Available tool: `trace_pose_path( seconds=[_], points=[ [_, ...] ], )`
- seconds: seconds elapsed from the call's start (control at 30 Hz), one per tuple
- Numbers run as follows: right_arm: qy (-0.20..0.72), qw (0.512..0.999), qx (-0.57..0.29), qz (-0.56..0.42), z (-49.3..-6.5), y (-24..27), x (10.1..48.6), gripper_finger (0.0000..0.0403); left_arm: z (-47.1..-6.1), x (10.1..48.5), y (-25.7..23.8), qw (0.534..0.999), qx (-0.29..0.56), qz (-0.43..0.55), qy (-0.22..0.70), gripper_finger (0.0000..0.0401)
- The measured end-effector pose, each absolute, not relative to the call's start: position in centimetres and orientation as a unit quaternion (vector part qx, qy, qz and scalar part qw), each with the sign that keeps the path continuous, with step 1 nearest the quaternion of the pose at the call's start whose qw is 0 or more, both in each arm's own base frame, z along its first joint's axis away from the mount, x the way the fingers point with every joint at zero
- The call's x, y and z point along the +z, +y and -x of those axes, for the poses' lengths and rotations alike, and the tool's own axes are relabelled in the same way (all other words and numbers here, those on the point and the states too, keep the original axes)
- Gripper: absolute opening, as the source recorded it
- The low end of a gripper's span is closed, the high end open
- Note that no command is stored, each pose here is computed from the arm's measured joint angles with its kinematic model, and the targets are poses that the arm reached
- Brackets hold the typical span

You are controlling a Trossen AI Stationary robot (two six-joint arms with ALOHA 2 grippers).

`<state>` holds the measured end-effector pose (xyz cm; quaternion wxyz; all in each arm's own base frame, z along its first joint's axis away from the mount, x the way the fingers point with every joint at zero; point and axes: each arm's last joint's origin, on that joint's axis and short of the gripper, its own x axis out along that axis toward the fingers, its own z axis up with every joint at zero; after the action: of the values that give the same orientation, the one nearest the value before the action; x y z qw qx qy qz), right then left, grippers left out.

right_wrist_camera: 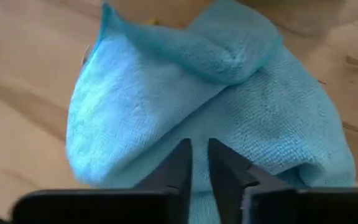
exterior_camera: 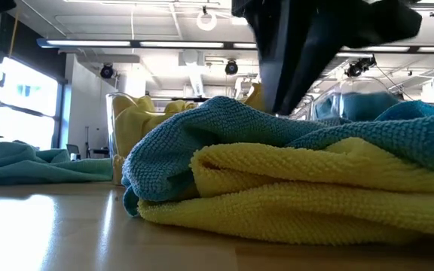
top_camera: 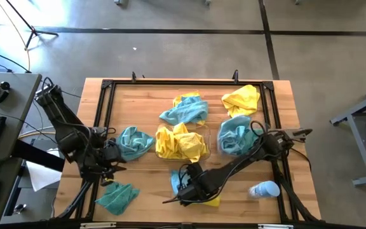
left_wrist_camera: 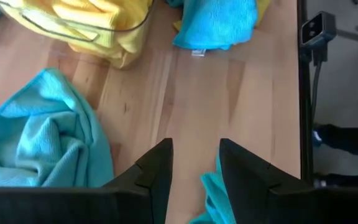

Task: Sort microfiber towel by color & place in baskets
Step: Put the blue microfiber cloth into the right transparent bin

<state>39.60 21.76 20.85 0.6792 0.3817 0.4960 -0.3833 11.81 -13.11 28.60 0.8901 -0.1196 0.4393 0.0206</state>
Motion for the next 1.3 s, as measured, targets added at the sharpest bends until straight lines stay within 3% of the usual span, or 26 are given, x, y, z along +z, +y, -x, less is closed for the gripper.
trace_pose_path(
  seconds=[0.27, 0.5, 0.73, 1.03, 1.3],
  points=[
    [0.487, 0.661, -0.41, -0.396, -39.8, 21.9, 19.6, 0.0149, -11.6, 28.2, -13.0, 0.892, 0.02, 0.13, 0.433, 0.0122],
    [0.48, 0.666, -0.399, -0.408, -40.1, 22.0, 19.8, 0.0178, -11.6, 28.2, -13.0, 0.892, 0.02, 0.13, 0.433, 0.0122],
    [0.483, 0.666, -0.399, -0.403, -40.1, 22.0, 19.6, 0.0141, -11.6, 28.2, -13.0, 0.892, 0.021, 0.13, 0.433, 0.0122],
    [0.504, 0.662, -0.386, -0.398, -40.2, 22.3, 19.1, 0.0014, -11.6, 28.2, -13.0, 0.892, 0.021, 0.127, 0.434, 0.0122],
    [0.484, 0.679, -0.383, -0.397, -39.2, 22.6, 21.1, 0.0003, -11.6, 28.2, -13.0, 0.892, 0.02, 0.125, 0.433, 0.0122]
  ],
)
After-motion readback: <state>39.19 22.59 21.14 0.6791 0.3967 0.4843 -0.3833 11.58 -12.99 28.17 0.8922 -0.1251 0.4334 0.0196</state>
